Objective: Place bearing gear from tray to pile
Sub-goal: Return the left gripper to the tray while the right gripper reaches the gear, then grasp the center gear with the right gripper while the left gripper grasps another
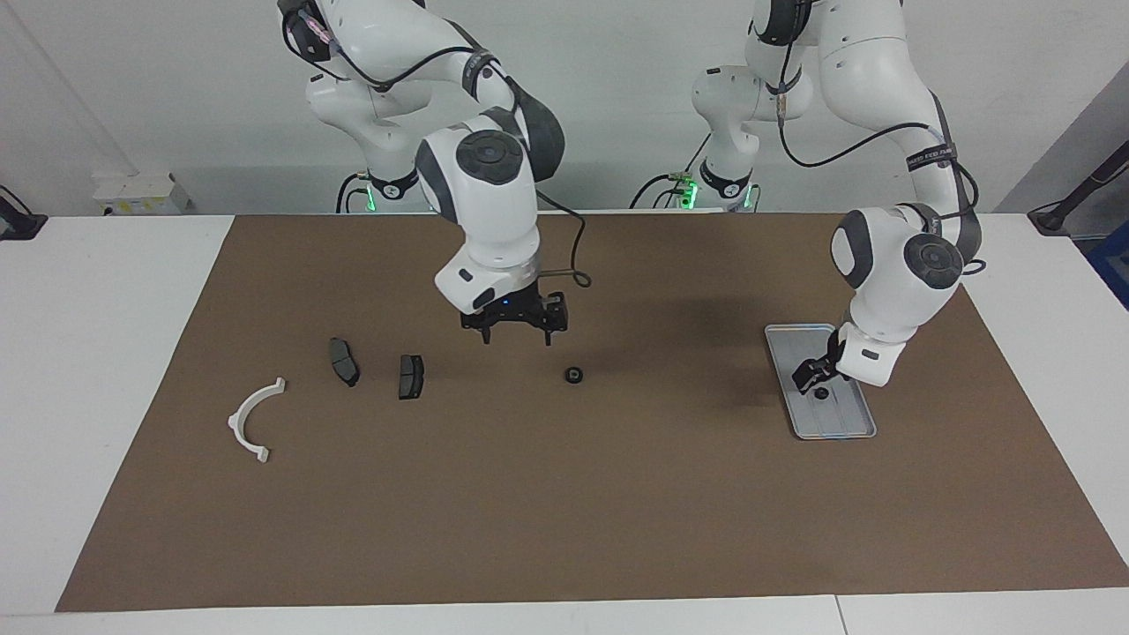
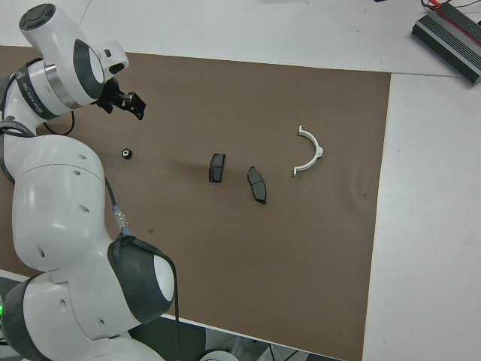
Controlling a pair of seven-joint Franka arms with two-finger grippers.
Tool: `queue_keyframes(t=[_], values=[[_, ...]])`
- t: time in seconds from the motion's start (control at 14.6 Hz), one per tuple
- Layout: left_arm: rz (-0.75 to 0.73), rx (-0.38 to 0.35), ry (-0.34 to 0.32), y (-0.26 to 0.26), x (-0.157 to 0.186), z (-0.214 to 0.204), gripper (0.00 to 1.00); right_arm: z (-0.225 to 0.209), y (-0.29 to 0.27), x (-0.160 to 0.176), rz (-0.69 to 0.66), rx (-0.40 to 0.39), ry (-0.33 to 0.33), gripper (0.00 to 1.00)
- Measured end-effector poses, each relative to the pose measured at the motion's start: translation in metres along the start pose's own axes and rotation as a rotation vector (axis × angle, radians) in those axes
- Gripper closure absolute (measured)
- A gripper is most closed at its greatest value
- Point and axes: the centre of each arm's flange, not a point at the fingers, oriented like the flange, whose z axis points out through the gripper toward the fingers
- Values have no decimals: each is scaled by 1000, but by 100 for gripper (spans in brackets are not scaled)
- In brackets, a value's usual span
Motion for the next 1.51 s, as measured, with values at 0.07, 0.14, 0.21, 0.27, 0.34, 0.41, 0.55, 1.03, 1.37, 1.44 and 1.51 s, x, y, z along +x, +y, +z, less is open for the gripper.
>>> queue_keyframes(t=[0.07, 0.14, 0.21, 0.27, 0.34, 0.41, 0.55, 1.03, 1.37, 1.44, 1.51], values=[[23, -2, 8, -5, -1, 7, 20, 8, -14, -5, -8, -4, 11, 0], [40, -2, 10, -9, -2, 12, 21, 16, -25, -10, -21, -5, 16, 0], [55, -2, 7, -11, -4, 16, 29, 26, -37, -15, -34, -4, 18, 0], [69, -1, 4, -12, -5, 19, 30, 38, -51, -21, -50, -8, 25, 0], [76, -1, 6, -15, -6, 21, 33, 53, -63, -25, -61, -18, 31, 0], [78, -2, 7, -19, -6, 24, 40, 67, -71, -28, -73, -22, 33, 0], [76, -2, 12, -26, -8, 31, 40, 92, -80, -32, -90, -18, 29, 0], [74, -4, 18, -27, -11, 39, 40, 142, -83, -46, -148, -25, 3, 0], [75, -6, 27, -27, -13, 42, 40, 166, -80, -56, -160, -14, 7, 0], [75, -7, 33, -26, -12, 42, 40, 169, -79, -57, -160, -14, 6, 0], [75, -7, 36, -26, -12, 43, 40, 172, -77, -58, -161, -14, 4, 0]])
